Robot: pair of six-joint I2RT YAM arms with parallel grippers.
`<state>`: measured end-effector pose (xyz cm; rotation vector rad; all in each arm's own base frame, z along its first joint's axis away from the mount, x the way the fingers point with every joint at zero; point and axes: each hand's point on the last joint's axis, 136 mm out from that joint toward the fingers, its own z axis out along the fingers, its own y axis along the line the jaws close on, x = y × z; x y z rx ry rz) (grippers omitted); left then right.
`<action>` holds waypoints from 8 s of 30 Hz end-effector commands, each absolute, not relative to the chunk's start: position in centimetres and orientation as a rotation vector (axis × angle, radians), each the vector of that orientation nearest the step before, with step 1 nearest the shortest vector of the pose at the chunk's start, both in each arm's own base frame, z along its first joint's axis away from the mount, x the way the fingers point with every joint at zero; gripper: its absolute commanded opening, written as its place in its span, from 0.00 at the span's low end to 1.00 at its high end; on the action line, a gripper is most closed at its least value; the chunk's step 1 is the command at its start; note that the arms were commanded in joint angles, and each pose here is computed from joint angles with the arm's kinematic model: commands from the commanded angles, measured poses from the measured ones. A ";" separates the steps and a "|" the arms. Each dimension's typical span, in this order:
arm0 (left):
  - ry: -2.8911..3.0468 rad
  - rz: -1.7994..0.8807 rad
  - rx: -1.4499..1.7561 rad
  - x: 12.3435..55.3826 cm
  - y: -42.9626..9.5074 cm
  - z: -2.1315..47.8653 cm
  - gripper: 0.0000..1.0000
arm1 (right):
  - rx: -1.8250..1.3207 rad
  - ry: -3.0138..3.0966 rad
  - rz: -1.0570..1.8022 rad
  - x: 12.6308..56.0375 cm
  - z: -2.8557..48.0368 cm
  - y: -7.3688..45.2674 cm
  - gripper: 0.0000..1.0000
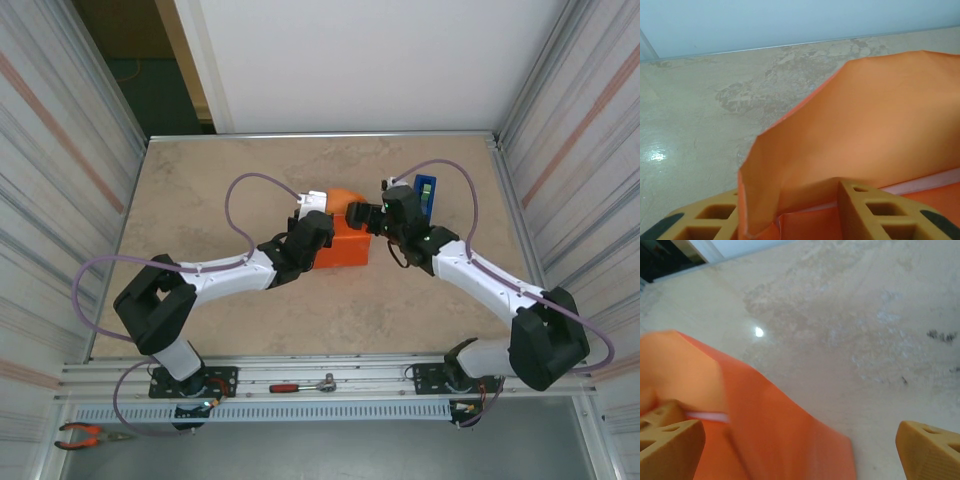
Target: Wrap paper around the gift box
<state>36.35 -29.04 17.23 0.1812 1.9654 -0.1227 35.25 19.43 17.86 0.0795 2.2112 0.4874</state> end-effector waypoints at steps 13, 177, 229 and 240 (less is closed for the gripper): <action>2.000 -0.085 0.250 35.4 -28.6 17.0 0.43 | 0.223 2.295 0.380 34.1 12.0 17.8 0.88; 2.026 -0.150 0.248 36.5 -29.4 14.3 0.63 | 0.432 2.302 0.713 36.0 16.0 15.2 0.15; 2.044 -0.150 0.256 36.1 -29.7 13.8 0.61 | 0.089 2.298 0.754 35.6 17.4 22.9 0.00; 2.045 -0.162 0.253 35.9 -29.6 14.0 0.61 | -0.089 2.410 0.555 32.9 12.6 22.8 0.00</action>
